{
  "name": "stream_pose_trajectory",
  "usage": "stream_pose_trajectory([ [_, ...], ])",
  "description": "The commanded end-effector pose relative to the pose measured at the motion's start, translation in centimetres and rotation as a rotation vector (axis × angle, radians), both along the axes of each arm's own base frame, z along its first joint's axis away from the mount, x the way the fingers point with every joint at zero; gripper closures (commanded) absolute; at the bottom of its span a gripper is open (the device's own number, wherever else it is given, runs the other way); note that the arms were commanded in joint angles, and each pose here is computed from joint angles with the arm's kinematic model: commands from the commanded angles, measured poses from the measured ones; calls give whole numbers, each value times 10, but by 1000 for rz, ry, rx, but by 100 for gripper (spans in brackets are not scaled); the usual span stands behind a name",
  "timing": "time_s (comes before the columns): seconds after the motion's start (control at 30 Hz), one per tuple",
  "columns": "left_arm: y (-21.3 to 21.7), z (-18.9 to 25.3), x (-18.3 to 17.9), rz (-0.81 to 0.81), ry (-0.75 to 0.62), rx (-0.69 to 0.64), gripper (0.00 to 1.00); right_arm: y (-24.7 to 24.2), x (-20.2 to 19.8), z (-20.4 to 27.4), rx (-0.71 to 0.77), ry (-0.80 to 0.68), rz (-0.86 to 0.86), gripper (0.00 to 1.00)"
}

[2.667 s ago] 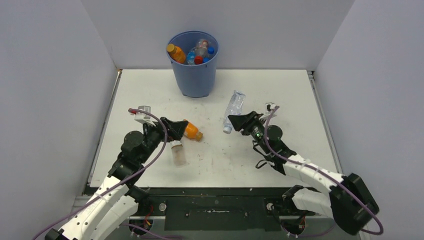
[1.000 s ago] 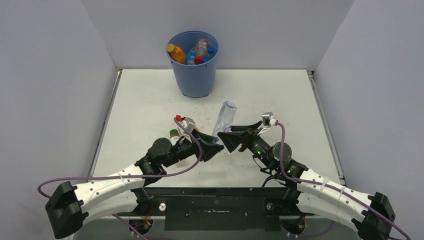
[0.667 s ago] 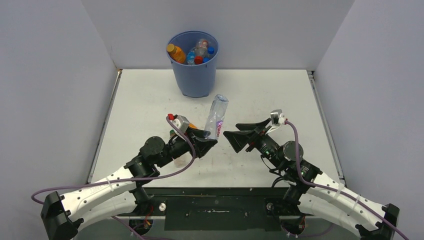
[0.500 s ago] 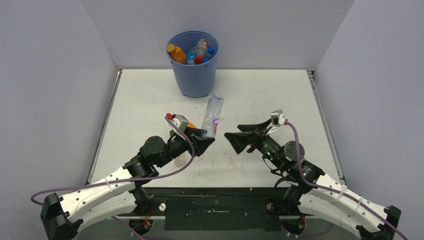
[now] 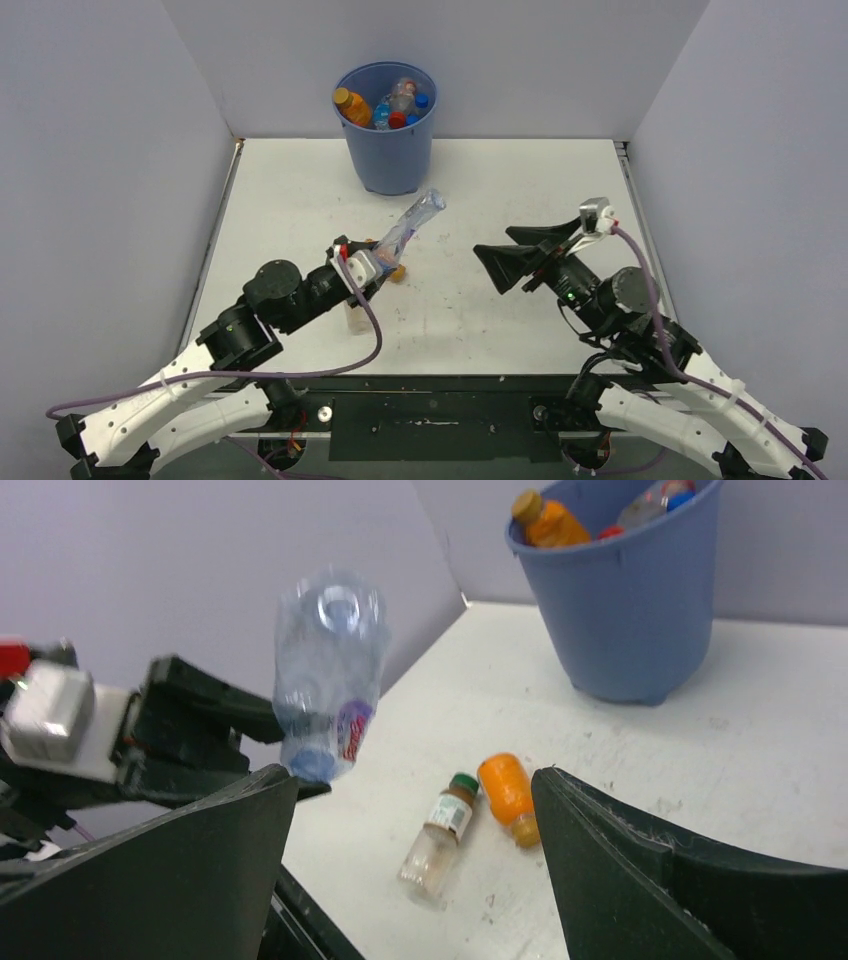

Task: Put the plastic bottles in the bin
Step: Place the plastic bottle in the trash bin.

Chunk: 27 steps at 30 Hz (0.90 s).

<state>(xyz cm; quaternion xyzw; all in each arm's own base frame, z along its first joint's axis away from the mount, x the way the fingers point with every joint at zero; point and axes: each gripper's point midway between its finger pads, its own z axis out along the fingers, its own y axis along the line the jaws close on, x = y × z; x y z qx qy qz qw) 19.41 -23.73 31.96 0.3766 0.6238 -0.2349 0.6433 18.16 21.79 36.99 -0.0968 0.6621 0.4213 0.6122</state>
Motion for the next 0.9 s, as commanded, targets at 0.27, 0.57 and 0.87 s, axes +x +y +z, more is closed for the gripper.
stream_pose_trajectory([
  [0.27, 49, -32, 18, -36, -911, 882, 100, 33, -16, 5, -310, 28, 223, 10],
  [0.57, 22, 5, 8, -118, -1169, 980, 100, 59, -12, -46, -416, 160, 401, 10],
  [0.87, -5, 26, -11, -246, -1307, 1031, 100, 65, -21, -57, -380, 205, 593, 10],
])
